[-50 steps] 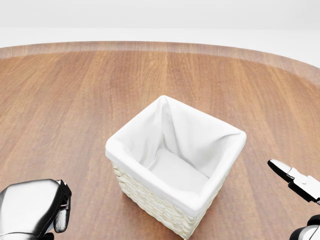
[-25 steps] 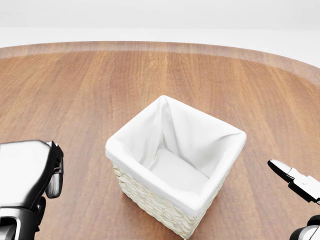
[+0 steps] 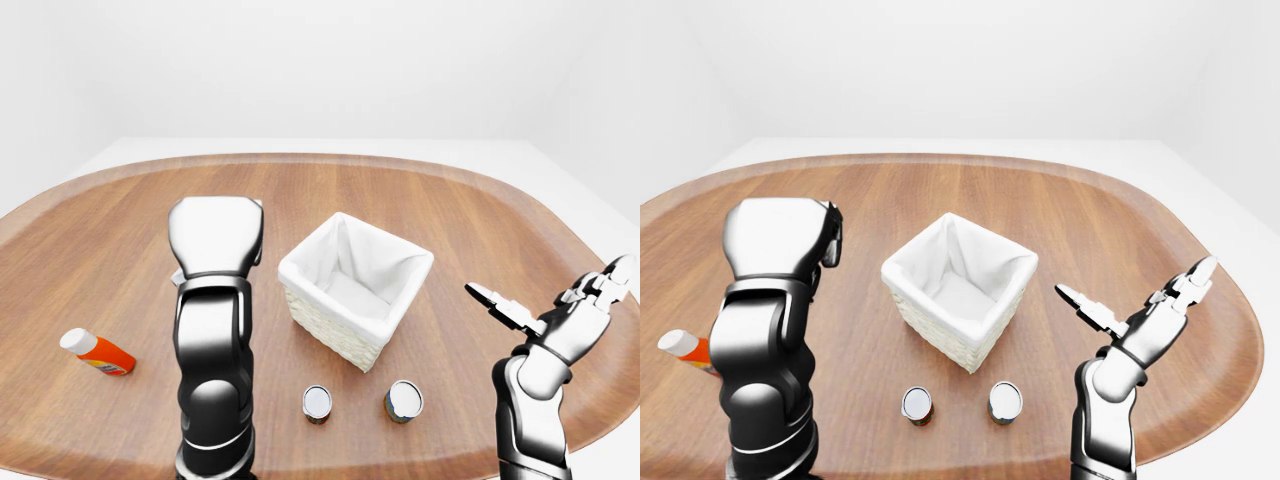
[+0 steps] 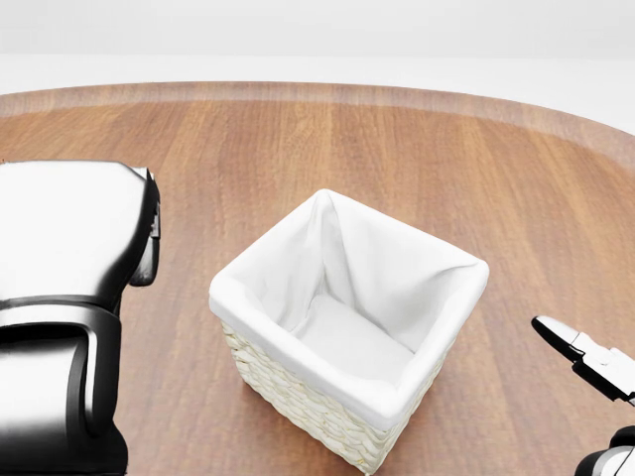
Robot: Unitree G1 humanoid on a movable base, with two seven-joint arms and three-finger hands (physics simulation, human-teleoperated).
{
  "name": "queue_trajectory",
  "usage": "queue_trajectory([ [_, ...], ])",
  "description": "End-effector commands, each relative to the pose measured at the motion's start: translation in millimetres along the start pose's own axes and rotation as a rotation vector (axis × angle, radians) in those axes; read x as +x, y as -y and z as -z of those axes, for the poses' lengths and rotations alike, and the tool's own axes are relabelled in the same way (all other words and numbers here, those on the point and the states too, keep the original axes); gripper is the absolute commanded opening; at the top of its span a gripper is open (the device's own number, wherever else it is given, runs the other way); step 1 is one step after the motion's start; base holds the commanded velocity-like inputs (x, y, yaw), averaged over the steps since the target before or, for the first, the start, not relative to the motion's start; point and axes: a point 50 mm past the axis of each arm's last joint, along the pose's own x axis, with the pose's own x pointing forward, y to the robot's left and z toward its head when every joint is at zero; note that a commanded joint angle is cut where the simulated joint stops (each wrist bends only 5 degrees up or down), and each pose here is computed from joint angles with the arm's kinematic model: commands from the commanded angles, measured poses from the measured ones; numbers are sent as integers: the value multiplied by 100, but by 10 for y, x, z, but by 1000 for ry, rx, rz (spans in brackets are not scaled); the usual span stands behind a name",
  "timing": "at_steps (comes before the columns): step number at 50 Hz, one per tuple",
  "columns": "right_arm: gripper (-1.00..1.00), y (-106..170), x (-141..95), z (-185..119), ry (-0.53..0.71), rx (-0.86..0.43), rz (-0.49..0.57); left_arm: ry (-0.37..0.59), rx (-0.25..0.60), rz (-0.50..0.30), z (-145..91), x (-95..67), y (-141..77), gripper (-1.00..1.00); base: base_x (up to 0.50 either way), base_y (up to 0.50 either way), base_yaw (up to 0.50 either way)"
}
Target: Pick up the alphabet soup and the cream cheese box, and put them in the basket.
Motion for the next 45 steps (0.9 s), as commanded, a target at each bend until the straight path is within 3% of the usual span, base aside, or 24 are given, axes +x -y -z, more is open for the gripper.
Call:
queue_trajectory([
  [1,100,2,1,0,-1,1,1,48,15,-1,-211,169,-53,-100,0,0,0],
  [4,100,2,1,0,-1,1,1,48,15,-1,-211,169,-53,-100,0,0,0],
  [5,100,1,-1,-12,4,4,0,78,4,45,-308,238,15,-100,0,0,0],
  [10,100,-2,0,2,-1,1,0,125,-11,88,-434,264,81,-100,0,0,0],
  [35,100,0,3,3,-3,3,1,224,-65,79,-749,267,-44,-100,0,0,0],
  [45,100,3,1,-2,-1,5,1,294,-71,174,-928,296,128,-100,0,0,0],
])
